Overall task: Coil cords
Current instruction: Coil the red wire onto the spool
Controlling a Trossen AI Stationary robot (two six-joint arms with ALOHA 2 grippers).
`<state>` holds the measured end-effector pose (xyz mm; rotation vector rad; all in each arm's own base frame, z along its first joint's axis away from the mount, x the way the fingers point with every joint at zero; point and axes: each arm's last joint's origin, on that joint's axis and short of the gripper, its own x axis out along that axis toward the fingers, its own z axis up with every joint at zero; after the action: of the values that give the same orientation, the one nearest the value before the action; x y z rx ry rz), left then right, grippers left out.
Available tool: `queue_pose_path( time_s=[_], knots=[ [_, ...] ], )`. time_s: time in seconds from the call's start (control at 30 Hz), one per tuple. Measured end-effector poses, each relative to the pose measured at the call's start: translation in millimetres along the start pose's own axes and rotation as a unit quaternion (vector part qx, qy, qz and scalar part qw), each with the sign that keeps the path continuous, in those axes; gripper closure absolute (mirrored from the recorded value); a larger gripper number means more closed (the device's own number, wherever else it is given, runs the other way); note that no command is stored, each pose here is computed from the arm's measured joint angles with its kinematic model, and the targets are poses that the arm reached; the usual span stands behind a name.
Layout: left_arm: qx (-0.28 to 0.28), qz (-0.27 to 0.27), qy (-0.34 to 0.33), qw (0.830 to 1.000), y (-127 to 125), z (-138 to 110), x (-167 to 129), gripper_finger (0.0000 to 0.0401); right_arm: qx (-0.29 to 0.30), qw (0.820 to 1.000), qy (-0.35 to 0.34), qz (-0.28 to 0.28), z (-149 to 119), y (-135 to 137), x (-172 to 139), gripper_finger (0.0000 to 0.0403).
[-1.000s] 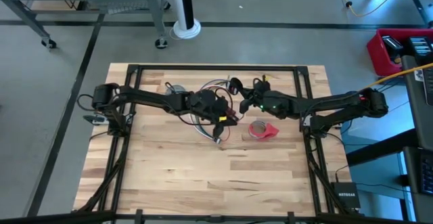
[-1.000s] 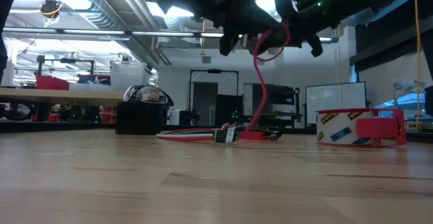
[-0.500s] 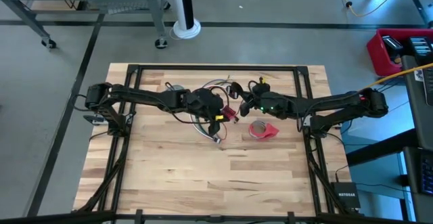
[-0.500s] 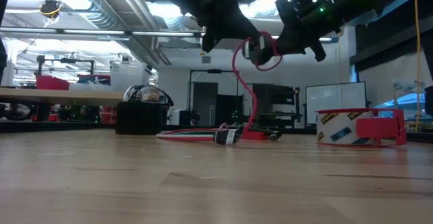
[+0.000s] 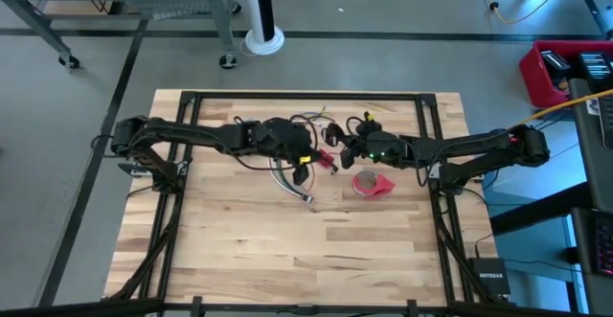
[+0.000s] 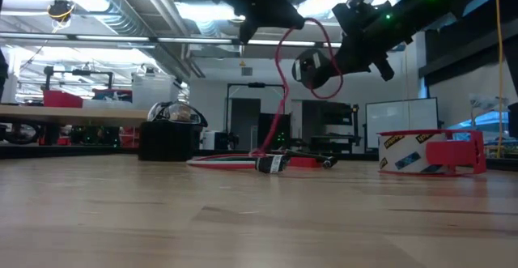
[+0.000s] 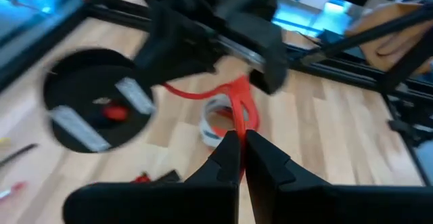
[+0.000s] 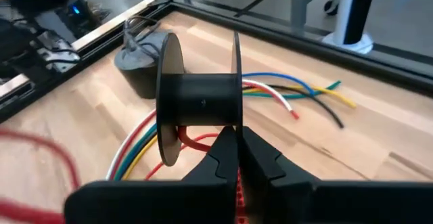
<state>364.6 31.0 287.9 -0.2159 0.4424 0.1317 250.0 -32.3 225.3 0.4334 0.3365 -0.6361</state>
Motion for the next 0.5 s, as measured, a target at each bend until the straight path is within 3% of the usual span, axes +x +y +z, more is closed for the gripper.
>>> queue_pose_path(
  time_s=[0.5],
  knots=[
    [0.012,0.101,-0.02,0.995,32,7,-2,0.04,-0.001,0.999,0.034,0.032,-3,1,0,0.0401]
  ],
)
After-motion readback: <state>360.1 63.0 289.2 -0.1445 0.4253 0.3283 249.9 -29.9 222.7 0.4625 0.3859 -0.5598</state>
